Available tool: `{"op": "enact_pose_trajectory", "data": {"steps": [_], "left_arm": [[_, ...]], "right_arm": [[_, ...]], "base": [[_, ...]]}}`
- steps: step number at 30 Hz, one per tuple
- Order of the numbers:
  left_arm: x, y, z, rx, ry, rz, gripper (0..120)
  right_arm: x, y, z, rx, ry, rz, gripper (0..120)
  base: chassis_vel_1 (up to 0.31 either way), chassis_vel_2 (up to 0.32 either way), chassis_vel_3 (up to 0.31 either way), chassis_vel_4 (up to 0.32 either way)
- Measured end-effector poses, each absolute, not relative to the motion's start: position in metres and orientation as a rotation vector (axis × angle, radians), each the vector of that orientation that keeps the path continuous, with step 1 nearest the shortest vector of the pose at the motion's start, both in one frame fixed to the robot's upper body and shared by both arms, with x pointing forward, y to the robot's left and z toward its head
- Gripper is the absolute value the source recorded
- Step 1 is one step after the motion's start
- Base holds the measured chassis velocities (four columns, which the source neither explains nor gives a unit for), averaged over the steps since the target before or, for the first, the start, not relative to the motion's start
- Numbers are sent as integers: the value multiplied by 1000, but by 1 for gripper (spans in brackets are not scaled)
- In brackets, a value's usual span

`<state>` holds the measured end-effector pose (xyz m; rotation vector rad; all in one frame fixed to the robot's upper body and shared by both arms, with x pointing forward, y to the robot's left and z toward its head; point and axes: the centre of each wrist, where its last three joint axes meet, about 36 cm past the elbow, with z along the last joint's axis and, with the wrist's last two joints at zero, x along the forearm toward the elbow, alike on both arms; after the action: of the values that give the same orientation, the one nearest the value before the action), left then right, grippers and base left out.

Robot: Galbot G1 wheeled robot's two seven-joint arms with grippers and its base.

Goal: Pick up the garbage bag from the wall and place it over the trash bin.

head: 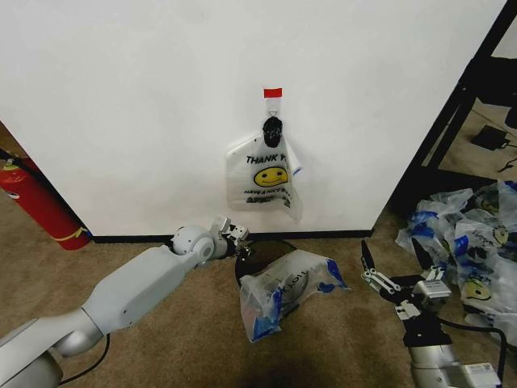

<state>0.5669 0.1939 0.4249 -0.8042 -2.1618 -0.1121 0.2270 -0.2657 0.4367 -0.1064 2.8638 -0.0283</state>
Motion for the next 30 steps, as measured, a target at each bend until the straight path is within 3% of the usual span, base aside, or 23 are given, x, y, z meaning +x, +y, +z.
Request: {"op": "enact_pose_trajectory", "data": {"steps": [19,30], "left_arm": [[509,255,474,-481,-2293,183,0],[445,246,475,-196,-2328,284,0]], "right_arm": [[231,-254,439,-116,2879,9,100],[232,-247,439,-135,2878,17,100]], "base": [[0,0,0,0],[0,0,0,0]]}}
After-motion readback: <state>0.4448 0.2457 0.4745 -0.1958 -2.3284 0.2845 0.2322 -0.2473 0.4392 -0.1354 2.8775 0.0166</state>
